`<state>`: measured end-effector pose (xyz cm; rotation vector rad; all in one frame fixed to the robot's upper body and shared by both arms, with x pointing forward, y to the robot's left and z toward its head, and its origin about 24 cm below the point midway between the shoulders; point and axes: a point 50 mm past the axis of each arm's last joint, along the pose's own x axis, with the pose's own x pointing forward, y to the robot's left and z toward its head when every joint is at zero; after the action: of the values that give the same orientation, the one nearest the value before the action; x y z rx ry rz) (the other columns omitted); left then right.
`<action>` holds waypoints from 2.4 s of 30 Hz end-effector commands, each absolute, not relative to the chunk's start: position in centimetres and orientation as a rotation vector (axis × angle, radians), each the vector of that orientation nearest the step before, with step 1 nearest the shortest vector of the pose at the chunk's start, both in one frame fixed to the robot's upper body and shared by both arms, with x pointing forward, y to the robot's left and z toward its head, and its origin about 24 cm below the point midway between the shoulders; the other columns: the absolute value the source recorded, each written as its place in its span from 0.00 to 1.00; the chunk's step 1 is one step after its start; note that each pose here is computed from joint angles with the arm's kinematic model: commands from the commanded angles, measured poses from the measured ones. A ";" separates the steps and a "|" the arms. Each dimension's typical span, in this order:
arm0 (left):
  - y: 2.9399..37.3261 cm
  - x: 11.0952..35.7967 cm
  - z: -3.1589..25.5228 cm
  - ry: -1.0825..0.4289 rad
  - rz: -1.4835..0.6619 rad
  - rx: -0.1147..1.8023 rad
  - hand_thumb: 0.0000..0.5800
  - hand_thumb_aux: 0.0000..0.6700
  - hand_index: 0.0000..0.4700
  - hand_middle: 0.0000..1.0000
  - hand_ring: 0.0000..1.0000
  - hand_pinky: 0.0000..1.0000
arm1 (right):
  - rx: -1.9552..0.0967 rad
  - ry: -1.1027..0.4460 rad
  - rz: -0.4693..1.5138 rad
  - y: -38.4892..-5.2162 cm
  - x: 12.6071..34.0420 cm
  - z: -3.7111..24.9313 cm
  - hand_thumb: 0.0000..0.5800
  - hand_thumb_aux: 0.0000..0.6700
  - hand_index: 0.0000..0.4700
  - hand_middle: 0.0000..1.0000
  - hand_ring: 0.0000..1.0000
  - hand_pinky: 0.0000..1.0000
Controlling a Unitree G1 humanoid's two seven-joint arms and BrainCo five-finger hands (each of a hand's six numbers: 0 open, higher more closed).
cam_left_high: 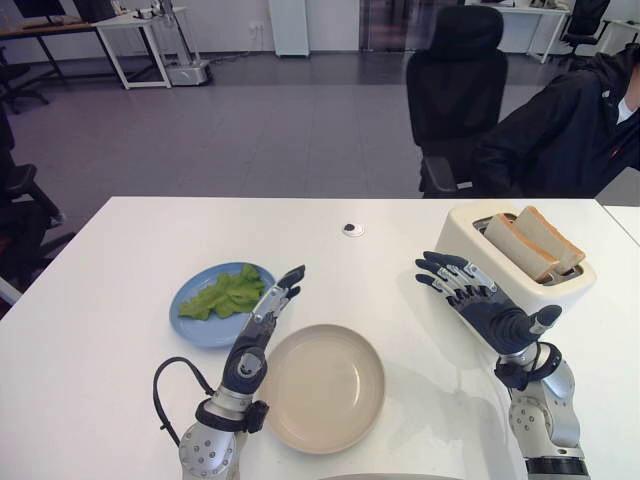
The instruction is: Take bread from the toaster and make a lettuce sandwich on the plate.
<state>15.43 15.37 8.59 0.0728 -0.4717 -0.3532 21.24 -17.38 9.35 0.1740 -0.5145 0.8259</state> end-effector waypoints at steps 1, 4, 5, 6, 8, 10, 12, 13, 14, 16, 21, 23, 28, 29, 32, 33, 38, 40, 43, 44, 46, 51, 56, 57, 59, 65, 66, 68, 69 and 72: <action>15.3 15.2 8.5 -0.463 -0.389 0.048 0.00 0.00 0.00 0.00 0.00 0.00 | 0.158 -0.505 0.832 -17.3 21.5 9.3 0.00 0.00 0.00 0.00 0.00 0.00; 15.4 15.2 8.4 -0.458 -0.394 0.040 0.00 0.00 0.00 0.00 0.00 0.00 | 0.158 -0.504 0.832 -17.3 21.5 9.3 0.00 0.00 0.00 0.00 0.00 0.00; 15.4 15.2 8.4 -0.457 -0.395 0.038 0.00 0.00 0.00 0.00 0.00 0.00 | 0.158 -0.503 0.831 -17.3 21.5 9.2 0.00 0.00 0.00 0.00 0.00 0.00; 15.4 15.2 8.4 -0.456 -0.397 0.037 0.00 0.00 0.00 0.00 0.00 0.00 | 0.158 -0.503 0.831 -17.3 21.5 9.2 0.00 0.00 0.00 0.00 0.00 0.00; 15.3 15.2 8.4 -0.458 -0.402 0.036 0.00 0.00 0.00 0.00 0.00 0.00 | 0.156 -0.503 0.829 -17.3 21.5 9.2 0.00 0.00 0.00 0.00 0.00 0.00; 15.3 15.2 8.4 -0.458 -0.406 0.038 0.00 0.00 0.00 0.00 0.00 0.00 | 0.155 -0.503 0.829 -17.3 21.5 9.2 0.00 0.00 0.00 0.00 0.00 0.00; 15.3 15.1 8.3 -0.458 -0.408 0.041 0.00 0.00 0.00 0.00 0.00 0.00 | 0.152 -0.503 0.829 -17.3 21.5 9.2 0.00 0.00 0.00 0.00 0.00 0.00; 15.3 15.1 8.3 -0.458 -0.406 0.044 0.00 0.00 0.00 0.00 0.00 0.00 | 0.141 -0.500 0.822 -17.4 21.6 9.2 0.00 0.00 0.00 0.00 0.00 0.00; 15.2 15.1 8.3 -0.458 -0.405 0.046 0.00 0.00 0.00 0.00 0.00 0.00 | 0.127 -0.495 0.802 -17.5 21.8 9.1 0.00 0.00 0.00 0.00 0.00 0.00; 15.2 15.0 8.4 -0.461 -0.409 0.050 0.00 0.00 0.00 0.00 0.00 0.00 | 0.104 -0.545 0.767 -18.2 21.6 11.0 0.00 0.00 0.00 0.00 0.00 0.00; 15.0 15.0 8.4 -0.465 -0.403 0.047 0.00 0.00 0.00 0.00 0.00 0.00 | -0.177 -0.723 0.437 -24.7 22.7 21.1 0.00 0.00 0.00 0.00 0.00 0.00; 14.8 14.6 8.8 -0.482 -0.386 0.024 0.00 0.00 0.00 0.00 0.00 0.00 | -0.430 -0.568 0.267 -27.7 24.2 21.7 0.00 0.00 0.00 0.00 0.00 0.00; 14.4 14.5 9.2 -0.490 -0.389 0.009 0.00 0.00 0.00 0.00 0.00 0.00 | -0.930 -0.256 0.088 -32.5 25.9 19.6 0.00 0.00 0.00 0.00 0.00 0.00; 14.3 14.5 9.2 -0.491 -0.391 0.007 0.00 0.00 0.00 0.00 0.00 0.00 | -0.979 -0.199 0.065 -33.4 26.2 18.7 0.00 0.00 0.00 0.00 0.00 0.00; 14.3 14.5 9.3 -0.492 -0.398 0.001 0.00 0.00 0.00 0.00 0.00 0.00 | -1.068 -0.077 0.074 -34.5 26.4 16.1 0.00 0.00 0.00 0.00 0.00 0.00; 14.3 14.5 9.3 -0.492 -0.398 0.000 0.00 0.00 0.00 0.00 0.00 0.00 | -1.085 -0.049 0.094 -34.5 26.4 15.3 0.00 0.00 0.00 0.00 0.00 0.00; 14.5 14.4 9.4 -0.495 -0.395 0.000 0.00 0.00 0.00 0.00 0.00 0.00 | -1.125 0.011 0.140 -34.6 26.2 13.4 0.89 0.66 0.66 0.00 0.00 0.00; 14.6 14.5 9.5 -0.499 -0.392 -0.001 0.00 0.00 0.00 0.00 0.00 0.00 | -1.131 0.000 0.159 -34.2 26.2 13.3 0.97 0.83 0.83 0.00 0.00 0.00; 14.8 14.6 9.6 -0.502 -0.389 0.002 0.00 0.00 0.00 0.00 0.00 0.00 | -1.129 -0.029 0.183 -33.6 26.2 13.3 1.00 0.98 0.98 0.00 0.00 0.00; 14.9 14.6 9.6 -0.504 -0.387 0.003 0.00 0.00 0.00 0.00 0.00 0.00 | -1.115 -0.047 0.184 -33.4 26.2 13.4 1.00 1.00 1.00 0.00 0.00 0.00; 15.2 14.8 9.7 -0.507 -0.380 0.008 0.00 0.00 0.00 0.00 0.00 0.00 | -1.067 -0.101 0.176 -32.8 26.3 13.9 1.00 1.00 1.00 0.00 0.00 0.00; 16.7 15.1 10.1 -0.522 -0.337 0.066 0.00 0.00 0.00 0.00 0.00 0.00 | -0.782 -0.217 0.088 -32.7 26.5 16.7 1.00 1.00 1.00 0.00 0.00 0.00; 20.3 15.4 11.2 -0.512 -0.209 0.199 0.00 0.00 0.00 0.00 0.00 0.00 | -0.407 -0.350 0.047 -33.5 26.4 22.0 1.00 1.00 1.00 0.00 0.00 0.00; 21.0 15.5 11.2 -0.491 -0.183 0.232 0.00 0.00 0.00 0.00 0.00 0.00 | -0.357 -0.361 0.086 -33.1 26.3 22.7 1.00 1.00 1.00 0.00 0.00 0.00; 22.9 15.8 10.8 -0.421 -0.121 0.299 0.00 0.00 0.00 0.00 0.00 0.00 | -0.258 -0.376 0.271 -30.4 26.2 24.0 1.00 1.00 1.00 0.00 0.00 0.00; 26.1 16.8 8.8 -0.260 -0.038 0.521 0.00 0.00 0.00 0.00 0.00 0.00 | -0.066 -0.179 0.841 -20.4 25.4 22.1 1.00 1.00 1.00 0.00 0.00 0.00; 26.5 16.9 8.5 -0.244 -0.028 0.553 0.00 0.00 0.00 0.00 0.00 0.00 | -0.054 -0.117 0.916 -18.9 25.2 20.9 1.00 1.00 1.00 0.00 0.00 0.00; 27.1 17.2 8.2 -0.227 -0.005 0.602 0.00 0.00 0.00 0.00 0.00 0.00 | -0.034 0.008 1.048 -16.2 24.8 18.4 1.00 1.00 1.00 0.00 0.00 0.00; 27.3 17.3 8.1 -0.221 0.002 0.622 0.00 0.00 0.00 0.00 0.00 0.00 | -0.036 0.050 1.087 -15.2 24.6 17.5 1.00 1.00 1.00 0.00 0.00 0.00; 27.9 17.7 7.9 -0.212 0.023 0.667 0.00 0.00 0.00 0.00 0.00 0.00 | -0.074 0.165 1.210 -12.0 23.6 14.5 1.00 1.00 1.00 0.00 0.00 0.00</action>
<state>17.39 27.45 7.98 0.6341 -0.2194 0.0117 24.38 -13.81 16.17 -0.0405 0.0958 1.1381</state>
